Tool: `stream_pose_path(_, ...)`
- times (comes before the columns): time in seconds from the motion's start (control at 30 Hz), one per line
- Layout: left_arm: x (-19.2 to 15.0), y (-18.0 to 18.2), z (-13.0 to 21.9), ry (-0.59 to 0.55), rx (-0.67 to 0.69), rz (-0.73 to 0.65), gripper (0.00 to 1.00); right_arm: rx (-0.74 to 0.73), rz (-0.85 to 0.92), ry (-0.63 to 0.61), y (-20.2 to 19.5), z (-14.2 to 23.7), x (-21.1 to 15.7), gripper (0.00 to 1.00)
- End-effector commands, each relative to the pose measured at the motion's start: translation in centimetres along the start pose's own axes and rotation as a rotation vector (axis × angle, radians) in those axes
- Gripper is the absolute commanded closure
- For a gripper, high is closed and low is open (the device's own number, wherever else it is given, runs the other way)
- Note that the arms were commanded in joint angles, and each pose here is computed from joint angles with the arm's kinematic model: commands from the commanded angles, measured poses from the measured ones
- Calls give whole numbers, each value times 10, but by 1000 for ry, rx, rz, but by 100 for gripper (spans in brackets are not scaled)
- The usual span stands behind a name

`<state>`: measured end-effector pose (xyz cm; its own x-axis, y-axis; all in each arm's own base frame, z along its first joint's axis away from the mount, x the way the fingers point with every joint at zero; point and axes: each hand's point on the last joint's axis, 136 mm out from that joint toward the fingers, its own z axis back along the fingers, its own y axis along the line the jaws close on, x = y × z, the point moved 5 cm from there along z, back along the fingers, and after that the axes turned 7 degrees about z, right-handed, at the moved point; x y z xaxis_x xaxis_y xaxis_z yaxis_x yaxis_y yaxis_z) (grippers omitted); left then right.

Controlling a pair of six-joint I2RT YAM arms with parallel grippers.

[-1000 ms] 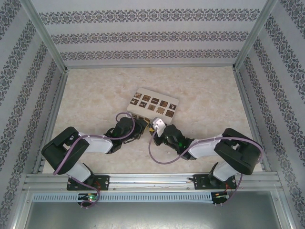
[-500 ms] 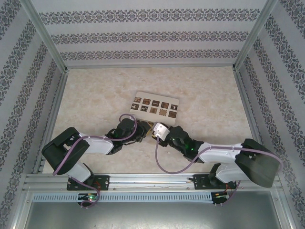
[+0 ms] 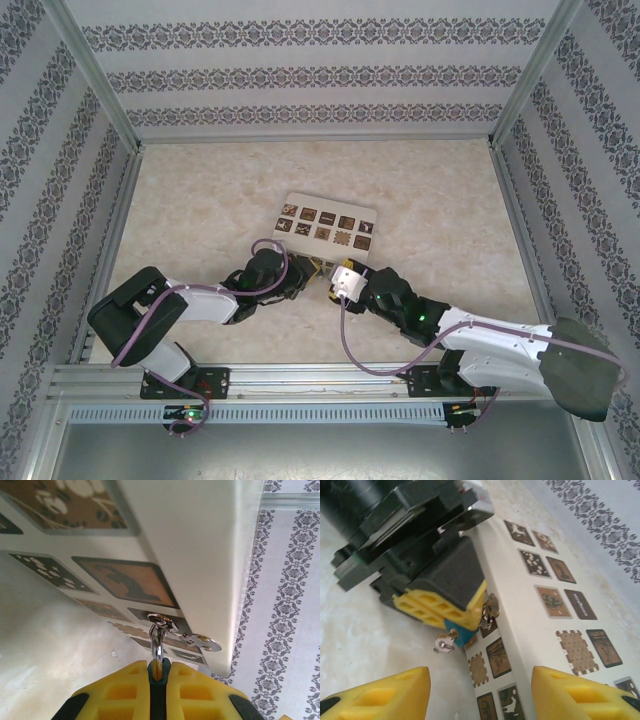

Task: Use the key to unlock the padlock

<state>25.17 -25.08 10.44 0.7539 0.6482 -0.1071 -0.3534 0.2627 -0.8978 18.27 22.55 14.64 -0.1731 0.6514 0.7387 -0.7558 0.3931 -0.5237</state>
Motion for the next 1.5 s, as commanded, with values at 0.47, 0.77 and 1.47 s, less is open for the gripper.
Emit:
stream_pose_path(0.47, -17, -35, 12, 67, -122, -305, 100, 107, 209, 67, 8, -25, 6, 36)
stream_pose_path(0.77, -18, -39, 14, 74, -134, -345, 100, 88, 201, 45, -4, -34, 11, 36)
stream_pose_path(1.47, -20, -37, 11, 92, -139, -334, 100, 41, 139, 31, -31, -45, 14, 45)
